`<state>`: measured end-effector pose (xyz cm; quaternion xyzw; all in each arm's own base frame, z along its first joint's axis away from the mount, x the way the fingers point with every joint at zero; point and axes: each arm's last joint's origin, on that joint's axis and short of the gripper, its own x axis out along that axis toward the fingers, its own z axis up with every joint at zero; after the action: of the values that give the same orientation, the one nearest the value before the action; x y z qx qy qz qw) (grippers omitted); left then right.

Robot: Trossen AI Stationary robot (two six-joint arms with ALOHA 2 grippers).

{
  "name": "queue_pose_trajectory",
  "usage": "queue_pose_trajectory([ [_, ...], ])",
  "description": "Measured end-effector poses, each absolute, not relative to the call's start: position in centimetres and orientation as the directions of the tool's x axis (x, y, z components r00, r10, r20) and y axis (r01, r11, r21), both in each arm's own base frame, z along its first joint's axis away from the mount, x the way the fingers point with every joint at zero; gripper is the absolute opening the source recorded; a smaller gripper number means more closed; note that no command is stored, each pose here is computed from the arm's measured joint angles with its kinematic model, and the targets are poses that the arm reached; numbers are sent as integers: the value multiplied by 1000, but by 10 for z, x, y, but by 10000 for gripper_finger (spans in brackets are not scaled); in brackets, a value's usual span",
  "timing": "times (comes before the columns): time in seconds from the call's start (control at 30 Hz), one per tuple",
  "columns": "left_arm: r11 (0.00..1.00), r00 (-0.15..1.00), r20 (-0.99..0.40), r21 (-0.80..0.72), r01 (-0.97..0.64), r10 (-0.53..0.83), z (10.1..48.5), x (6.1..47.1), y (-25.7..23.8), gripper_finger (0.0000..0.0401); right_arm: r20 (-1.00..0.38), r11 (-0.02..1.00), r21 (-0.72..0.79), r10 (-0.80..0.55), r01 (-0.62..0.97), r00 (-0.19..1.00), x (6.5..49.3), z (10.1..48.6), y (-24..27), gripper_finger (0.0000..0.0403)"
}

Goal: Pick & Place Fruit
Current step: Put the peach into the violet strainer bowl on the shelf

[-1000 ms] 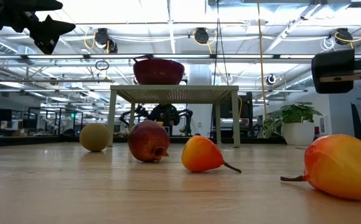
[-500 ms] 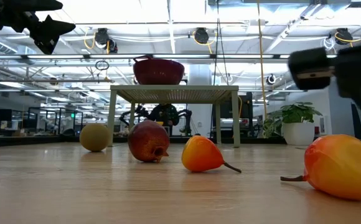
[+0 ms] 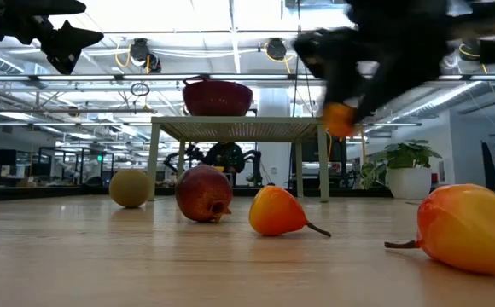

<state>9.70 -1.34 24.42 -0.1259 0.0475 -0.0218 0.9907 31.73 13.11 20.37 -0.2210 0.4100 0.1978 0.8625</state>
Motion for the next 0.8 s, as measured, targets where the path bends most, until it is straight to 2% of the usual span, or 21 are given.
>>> queue_pose_trajectory([
  [0.23,967,995,-89,-252,31,-55,244,97,-13,228,-713,846,-373,1,-381,701,346,235,95,123],
  [0.43,967,995,-89,-252,31,-55,244,97,-13,228,-604,879,-445,-155,-169,781,365,256,56,123],
  [0.67,967,995,-88,-252,32,-55,244,97,-13,228,-370,901,-431,-229,51,900,384,285,19,123],
  [0.8,967,995,-88,-252,31,-55,244,97,-13,228,-234,887,-416,-319,202,918,388,298,-2,123],
])
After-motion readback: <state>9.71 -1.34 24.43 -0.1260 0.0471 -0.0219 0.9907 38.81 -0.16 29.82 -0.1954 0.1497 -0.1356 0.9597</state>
